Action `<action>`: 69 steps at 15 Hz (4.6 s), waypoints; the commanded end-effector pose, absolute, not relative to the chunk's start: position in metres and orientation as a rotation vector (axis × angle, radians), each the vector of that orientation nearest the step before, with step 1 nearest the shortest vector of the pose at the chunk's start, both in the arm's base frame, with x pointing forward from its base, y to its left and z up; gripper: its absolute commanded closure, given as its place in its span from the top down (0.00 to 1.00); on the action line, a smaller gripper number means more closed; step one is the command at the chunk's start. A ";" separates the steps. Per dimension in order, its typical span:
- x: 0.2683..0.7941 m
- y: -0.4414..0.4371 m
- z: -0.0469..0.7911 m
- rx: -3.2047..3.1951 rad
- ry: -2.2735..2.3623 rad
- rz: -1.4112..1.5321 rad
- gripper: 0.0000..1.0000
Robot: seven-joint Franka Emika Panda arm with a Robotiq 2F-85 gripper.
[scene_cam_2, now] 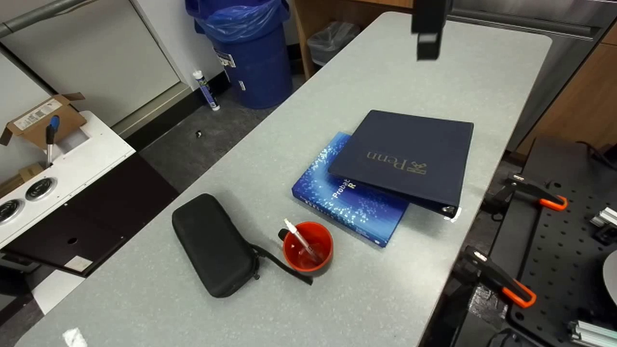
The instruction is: Remove the pen from the mug cup
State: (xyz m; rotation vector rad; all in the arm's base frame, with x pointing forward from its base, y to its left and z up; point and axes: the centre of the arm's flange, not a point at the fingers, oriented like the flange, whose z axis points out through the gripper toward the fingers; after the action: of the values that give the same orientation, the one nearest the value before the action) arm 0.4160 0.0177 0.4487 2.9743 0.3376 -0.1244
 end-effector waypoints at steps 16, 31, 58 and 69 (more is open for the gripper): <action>0.500 0.118 0.334 3.158 0.289 -0.084 1.00; 0.540 0.155 0.268 3.335 0.108 -0.259 1.00; 0.555 0.201 0.215 3.237 0.044 -0.444 0.00; 0.551 0.185 0.276 3.259 0.016 -0.338 0.00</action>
State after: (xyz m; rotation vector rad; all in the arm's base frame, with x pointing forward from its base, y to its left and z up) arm 0.5594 0.1961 0.2378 3.2515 0.0462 -0.4213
